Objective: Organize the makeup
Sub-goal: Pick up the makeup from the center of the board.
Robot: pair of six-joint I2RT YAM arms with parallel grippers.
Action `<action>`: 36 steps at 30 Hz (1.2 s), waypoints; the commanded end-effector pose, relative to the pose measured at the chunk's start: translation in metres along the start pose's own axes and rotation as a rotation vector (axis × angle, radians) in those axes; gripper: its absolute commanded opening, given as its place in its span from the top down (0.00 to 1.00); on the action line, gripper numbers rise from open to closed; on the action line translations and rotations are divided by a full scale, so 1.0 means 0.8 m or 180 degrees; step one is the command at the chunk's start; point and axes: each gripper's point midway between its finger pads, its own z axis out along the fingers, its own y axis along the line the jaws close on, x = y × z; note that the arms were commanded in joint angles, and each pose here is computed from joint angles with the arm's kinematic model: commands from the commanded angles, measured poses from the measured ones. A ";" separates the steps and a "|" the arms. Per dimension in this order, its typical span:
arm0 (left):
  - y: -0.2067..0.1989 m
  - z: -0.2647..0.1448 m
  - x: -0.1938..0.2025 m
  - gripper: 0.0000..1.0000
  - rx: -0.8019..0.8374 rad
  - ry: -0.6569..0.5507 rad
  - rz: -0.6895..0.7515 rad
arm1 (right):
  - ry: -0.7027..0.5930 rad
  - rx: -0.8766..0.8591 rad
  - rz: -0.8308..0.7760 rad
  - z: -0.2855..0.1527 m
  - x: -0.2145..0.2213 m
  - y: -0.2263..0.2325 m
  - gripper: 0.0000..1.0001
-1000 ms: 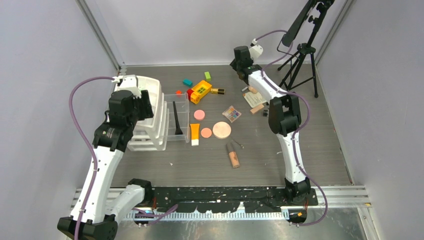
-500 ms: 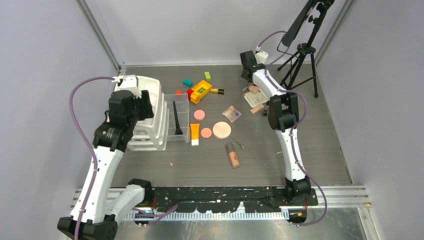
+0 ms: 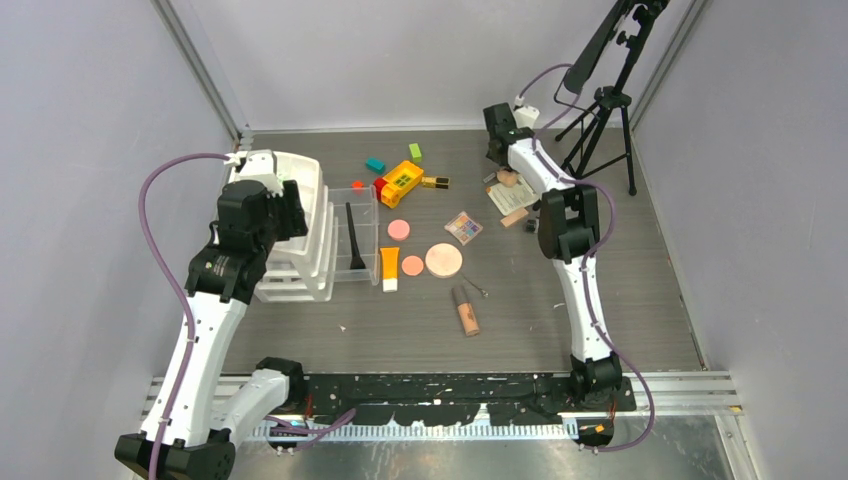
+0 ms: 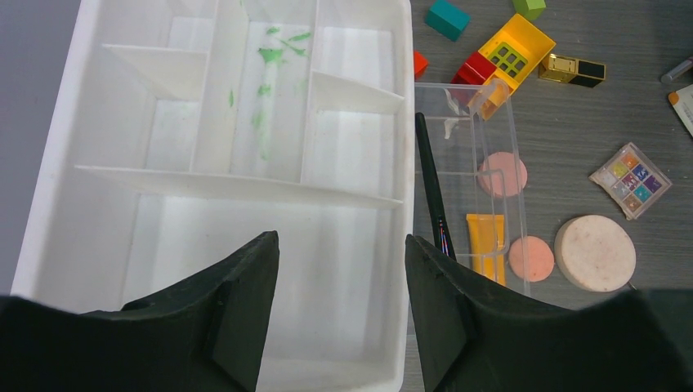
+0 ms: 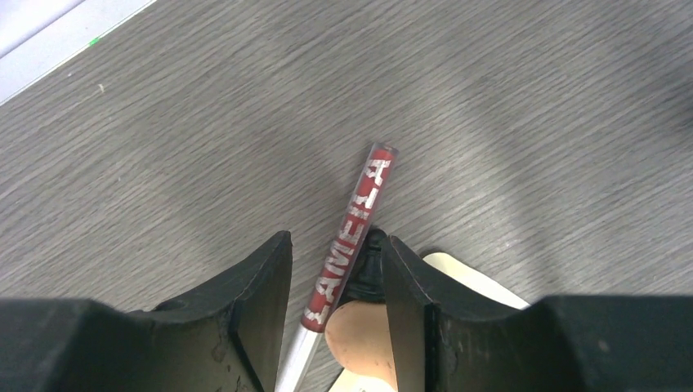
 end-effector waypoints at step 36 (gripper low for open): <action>-0.001 0.004 -0.011 0.40 0.0022 -0.0118 0.0000 | 0.0105 -0.0596 0.0049 -0.008 -0.001 0.031 1.00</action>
